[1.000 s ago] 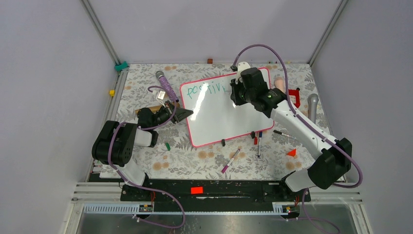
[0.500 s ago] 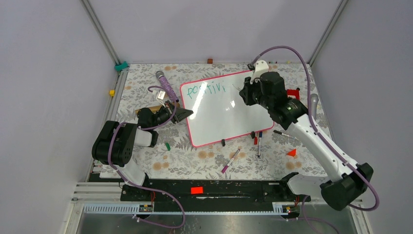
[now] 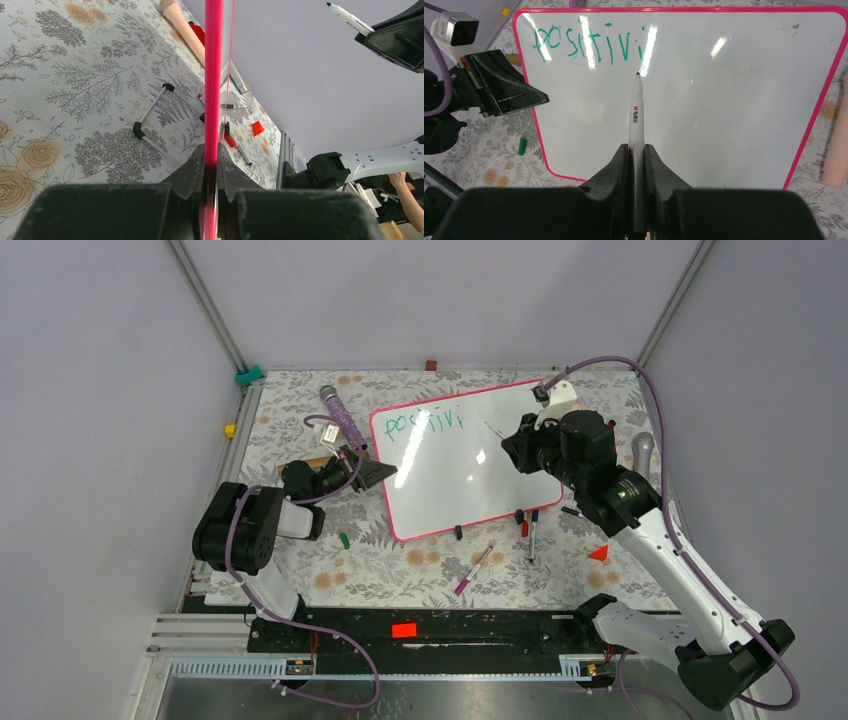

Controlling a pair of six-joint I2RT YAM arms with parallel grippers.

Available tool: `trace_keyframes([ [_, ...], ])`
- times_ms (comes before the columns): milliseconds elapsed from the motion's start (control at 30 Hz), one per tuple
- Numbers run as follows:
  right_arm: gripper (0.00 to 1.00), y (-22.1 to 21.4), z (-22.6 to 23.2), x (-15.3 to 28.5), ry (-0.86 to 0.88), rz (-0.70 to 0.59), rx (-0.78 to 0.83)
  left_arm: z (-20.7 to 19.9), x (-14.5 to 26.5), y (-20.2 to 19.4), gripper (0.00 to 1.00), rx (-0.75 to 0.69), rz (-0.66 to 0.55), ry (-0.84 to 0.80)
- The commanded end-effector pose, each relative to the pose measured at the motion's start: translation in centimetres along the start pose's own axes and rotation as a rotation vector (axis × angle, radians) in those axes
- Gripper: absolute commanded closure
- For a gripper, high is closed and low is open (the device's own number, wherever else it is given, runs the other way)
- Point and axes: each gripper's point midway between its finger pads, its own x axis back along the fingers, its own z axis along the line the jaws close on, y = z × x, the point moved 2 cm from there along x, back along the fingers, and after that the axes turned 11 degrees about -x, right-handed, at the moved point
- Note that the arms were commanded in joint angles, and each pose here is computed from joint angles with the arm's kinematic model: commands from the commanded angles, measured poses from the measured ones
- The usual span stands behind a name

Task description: Write a sentence on the whiteboard

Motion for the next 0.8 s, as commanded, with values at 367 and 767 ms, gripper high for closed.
trace_keyframes([
  [367,1.00,3.3,0.6,-0.8,-0.056,-0.096,-0.187,0.3,-0.6,-0.1,1.00,-0.013,-0.005,-0.026],
  [767,1.00,9.7,1.1,-3.6,-0.097,-0.174,0.006,0.1,-0.6,-0.1,1.00,-0.092,-0.020,0.016],
])
